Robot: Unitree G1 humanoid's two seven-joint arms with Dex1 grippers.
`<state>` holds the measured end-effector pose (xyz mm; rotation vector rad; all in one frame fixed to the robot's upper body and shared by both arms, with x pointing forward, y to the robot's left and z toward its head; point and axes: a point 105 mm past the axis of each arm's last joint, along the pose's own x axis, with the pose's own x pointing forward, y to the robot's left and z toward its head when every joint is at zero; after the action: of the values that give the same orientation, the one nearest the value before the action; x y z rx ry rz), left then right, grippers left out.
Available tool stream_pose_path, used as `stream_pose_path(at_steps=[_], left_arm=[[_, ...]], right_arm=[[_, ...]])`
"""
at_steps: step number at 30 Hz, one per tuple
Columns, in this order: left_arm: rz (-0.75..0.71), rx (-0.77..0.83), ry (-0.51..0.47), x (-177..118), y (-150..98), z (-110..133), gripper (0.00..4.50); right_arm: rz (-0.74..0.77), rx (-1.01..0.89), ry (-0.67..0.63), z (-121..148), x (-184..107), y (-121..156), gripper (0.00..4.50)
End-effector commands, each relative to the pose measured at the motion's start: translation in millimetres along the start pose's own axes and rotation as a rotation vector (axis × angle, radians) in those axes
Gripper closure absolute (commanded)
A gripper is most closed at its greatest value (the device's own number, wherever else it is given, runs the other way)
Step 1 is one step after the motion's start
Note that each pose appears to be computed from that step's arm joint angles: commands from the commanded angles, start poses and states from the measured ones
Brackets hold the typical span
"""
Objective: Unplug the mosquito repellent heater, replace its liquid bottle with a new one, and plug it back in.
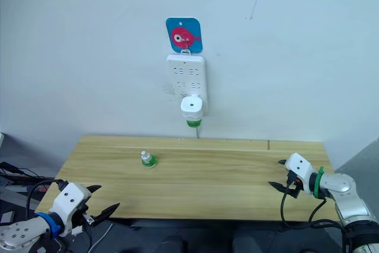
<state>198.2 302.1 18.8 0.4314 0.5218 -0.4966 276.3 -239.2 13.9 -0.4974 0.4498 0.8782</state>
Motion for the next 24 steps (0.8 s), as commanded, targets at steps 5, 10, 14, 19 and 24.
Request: stream_pose_path(at_steps=[5, 10, 14, 19, 24], left_arm=[[-0.021, -0.008, -0.042, -1, 4, 7, 0.0], [-0.07, -0.004, -0.088, -2, 1, 14, 0.0], [-0.08, -0.02, -0.104, -3, 3, 15, 0.0], [-0.086, -0.064, -0.121, -6, 7, 14, 0.0], [-0.063, -0.073, -0.08, -12, 11, 1, 0.0]], right_arm=[[-0.007, -0.018, -0.028, 8, -8, -6, 0.04], [-0.012, -0.015, -0.026, 7, -8, -7, 0.04], [-0.016, -0.014, -0.03, 7, -8, -7, 0.04], [-0.02, -0.014, -0.032, 7, -10, -5, 0.04], [-0.02, -0.012, -0.029, 7, -11, -1, 0.04]])
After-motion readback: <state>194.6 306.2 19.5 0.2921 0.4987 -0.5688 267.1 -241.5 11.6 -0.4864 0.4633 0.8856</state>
